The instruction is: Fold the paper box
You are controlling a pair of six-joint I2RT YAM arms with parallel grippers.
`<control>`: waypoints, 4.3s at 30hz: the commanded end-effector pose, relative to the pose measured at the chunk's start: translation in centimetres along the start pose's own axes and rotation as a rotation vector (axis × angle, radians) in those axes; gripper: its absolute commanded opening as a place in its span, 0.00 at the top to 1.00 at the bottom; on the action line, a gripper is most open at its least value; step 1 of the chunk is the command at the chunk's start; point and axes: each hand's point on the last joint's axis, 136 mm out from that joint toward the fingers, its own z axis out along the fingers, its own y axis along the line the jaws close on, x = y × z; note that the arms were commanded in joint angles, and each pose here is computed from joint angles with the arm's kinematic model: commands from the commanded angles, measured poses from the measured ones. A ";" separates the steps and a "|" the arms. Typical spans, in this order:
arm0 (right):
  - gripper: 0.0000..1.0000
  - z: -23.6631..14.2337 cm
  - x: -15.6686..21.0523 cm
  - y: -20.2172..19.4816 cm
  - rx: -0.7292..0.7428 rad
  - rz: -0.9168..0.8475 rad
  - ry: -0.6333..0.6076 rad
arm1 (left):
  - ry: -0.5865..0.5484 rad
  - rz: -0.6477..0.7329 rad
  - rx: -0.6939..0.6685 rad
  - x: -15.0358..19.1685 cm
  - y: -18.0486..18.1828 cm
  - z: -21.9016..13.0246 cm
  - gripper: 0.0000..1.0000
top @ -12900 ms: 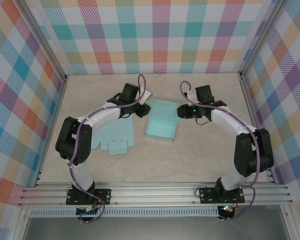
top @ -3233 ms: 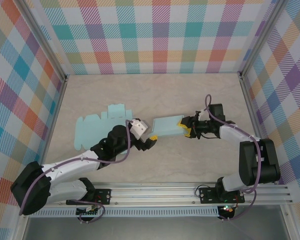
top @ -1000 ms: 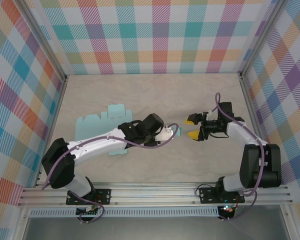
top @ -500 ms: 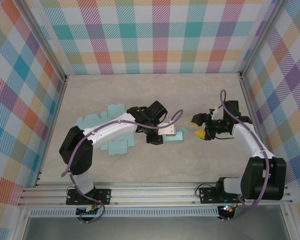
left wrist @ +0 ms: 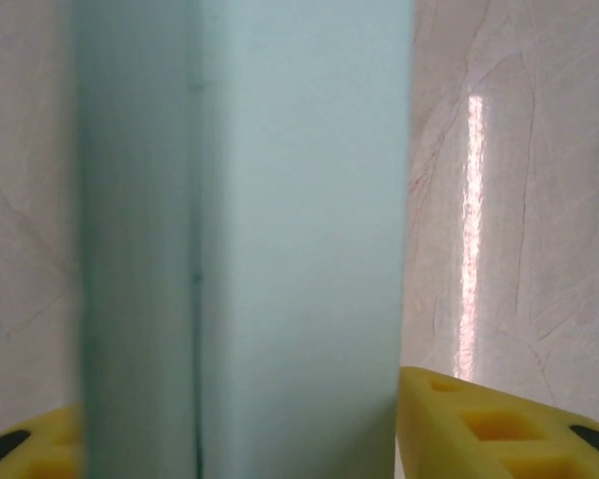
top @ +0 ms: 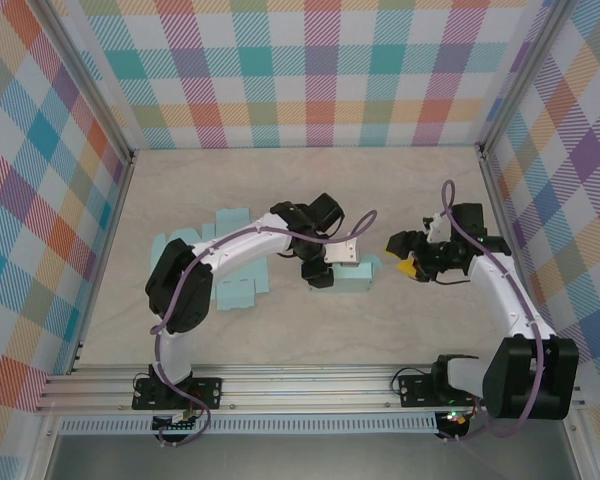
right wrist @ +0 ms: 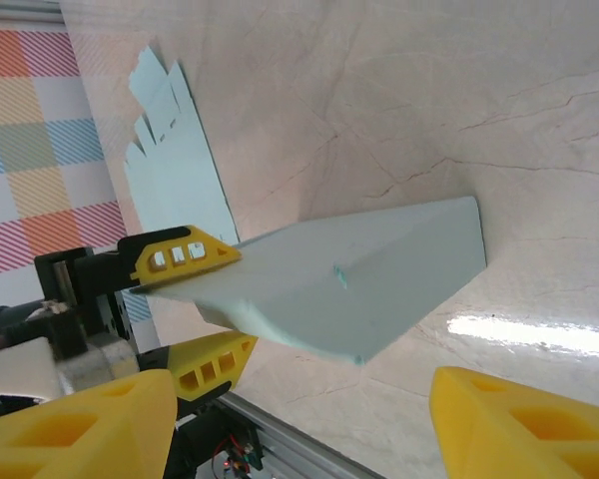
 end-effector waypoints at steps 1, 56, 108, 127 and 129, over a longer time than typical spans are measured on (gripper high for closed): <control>0.32 -0.5 0.1 0.2 0.008 -0.049 -0.016 | 0.014 -0.001 0.015 0.3 -0.1 -0.2 0.33; 0.59 3.8 -0.4 2.8 0.453 -0.745 -0.073 | -0.298 -0.848 -0.506 3.8 1.3 -8.4 0.53; 0.87 5.3 0.9 4.1 0.397 -0.618 -0.076 | -0.184 -0.953 -0.469 2.5 0.6 -3.4 1.00; 0.89 6.4 0.6 5.0 0.345 -0.582 -0.103 | -0.160 -0.930 -0.456 2.5 0.2 -2.5 1.00; 0.89 6.6 0.6 5.4 0.331 -0.576 -0.102 | -0.157 -0.925 -0.456 2.5 0.2 -2.3 1.00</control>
